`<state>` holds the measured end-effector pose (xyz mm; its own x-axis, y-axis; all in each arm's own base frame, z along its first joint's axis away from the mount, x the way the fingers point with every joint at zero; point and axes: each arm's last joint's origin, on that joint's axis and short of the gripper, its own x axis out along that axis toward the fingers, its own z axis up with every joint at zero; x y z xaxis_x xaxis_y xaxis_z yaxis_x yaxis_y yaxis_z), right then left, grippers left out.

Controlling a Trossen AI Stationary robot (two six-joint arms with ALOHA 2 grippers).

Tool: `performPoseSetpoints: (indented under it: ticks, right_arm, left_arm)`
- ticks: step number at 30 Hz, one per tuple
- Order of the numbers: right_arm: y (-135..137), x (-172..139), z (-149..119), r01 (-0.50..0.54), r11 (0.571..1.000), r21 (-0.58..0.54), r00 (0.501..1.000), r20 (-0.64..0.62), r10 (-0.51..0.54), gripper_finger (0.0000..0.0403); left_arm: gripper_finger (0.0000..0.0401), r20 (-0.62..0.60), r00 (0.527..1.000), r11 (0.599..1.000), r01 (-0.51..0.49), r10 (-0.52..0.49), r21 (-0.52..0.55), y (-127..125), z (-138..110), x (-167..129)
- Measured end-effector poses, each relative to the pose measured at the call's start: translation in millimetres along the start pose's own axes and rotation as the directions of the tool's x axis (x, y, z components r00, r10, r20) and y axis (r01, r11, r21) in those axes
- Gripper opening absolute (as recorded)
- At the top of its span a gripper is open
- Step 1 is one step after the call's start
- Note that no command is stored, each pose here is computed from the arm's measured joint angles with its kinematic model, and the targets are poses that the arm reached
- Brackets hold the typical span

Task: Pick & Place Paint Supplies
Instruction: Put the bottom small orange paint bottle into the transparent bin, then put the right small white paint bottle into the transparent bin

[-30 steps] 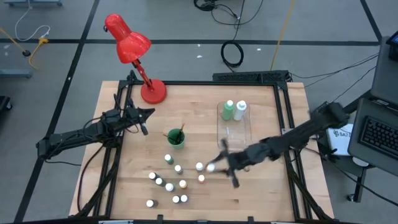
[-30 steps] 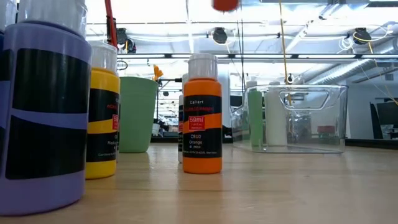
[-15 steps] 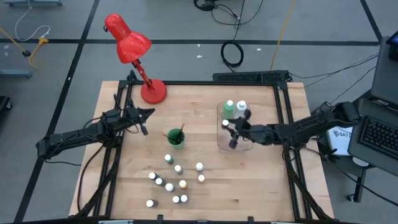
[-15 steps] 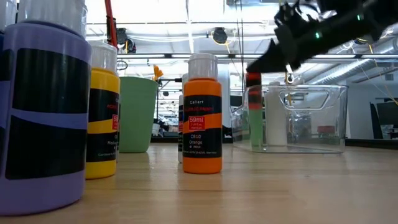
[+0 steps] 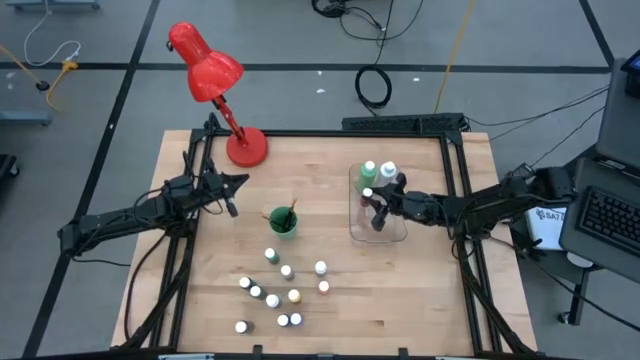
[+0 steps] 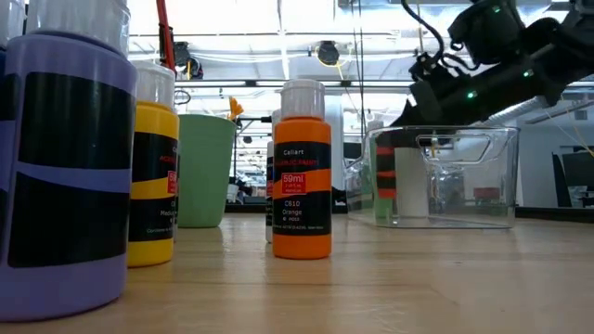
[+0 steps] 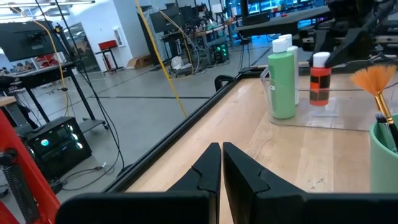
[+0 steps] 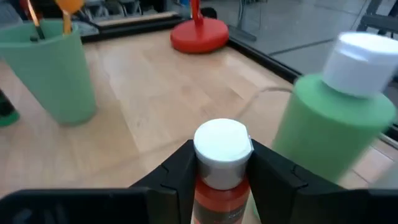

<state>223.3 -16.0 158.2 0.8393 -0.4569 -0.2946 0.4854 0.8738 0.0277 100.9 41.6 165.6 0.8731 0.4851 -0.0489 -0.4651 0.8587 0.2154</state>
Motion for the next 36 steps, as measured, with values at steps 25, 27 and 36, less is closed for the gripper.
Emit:
performPoseSetpoints:
  ticks: [25, 27, 36]
  right_arm:
    - [-0.4, 27.6, -15.0, -0.009, 0.998, -0.055, 0.997, 0.070, 0.013, 0.0194]
    - [0.2, 27.0, -11.5, -0.012, 0.998, -0.066, 0.995, 0.103, 0.018, 0.0202]
    - [26.4, 0.0, 27.3, -0.389, 0.914, -0.118, 0.866, 0.292, 0.406, 0.0226]
  left_arm:
    - [0.0021, -0.016, 1.000, 0.999, 0.004, -0.003, 0.035, -0.4, -1.5, 0.0]
    - [0.0021, -0.017, 1.000, 0.999, 0.004, -0.003, 0.035, -0.3, -1.6, 0.0]
    - [0.0021, -0.022, 1.000, 0.999, 0.005, -0.004, 0.044, -0.4, -2.2, 0.0]
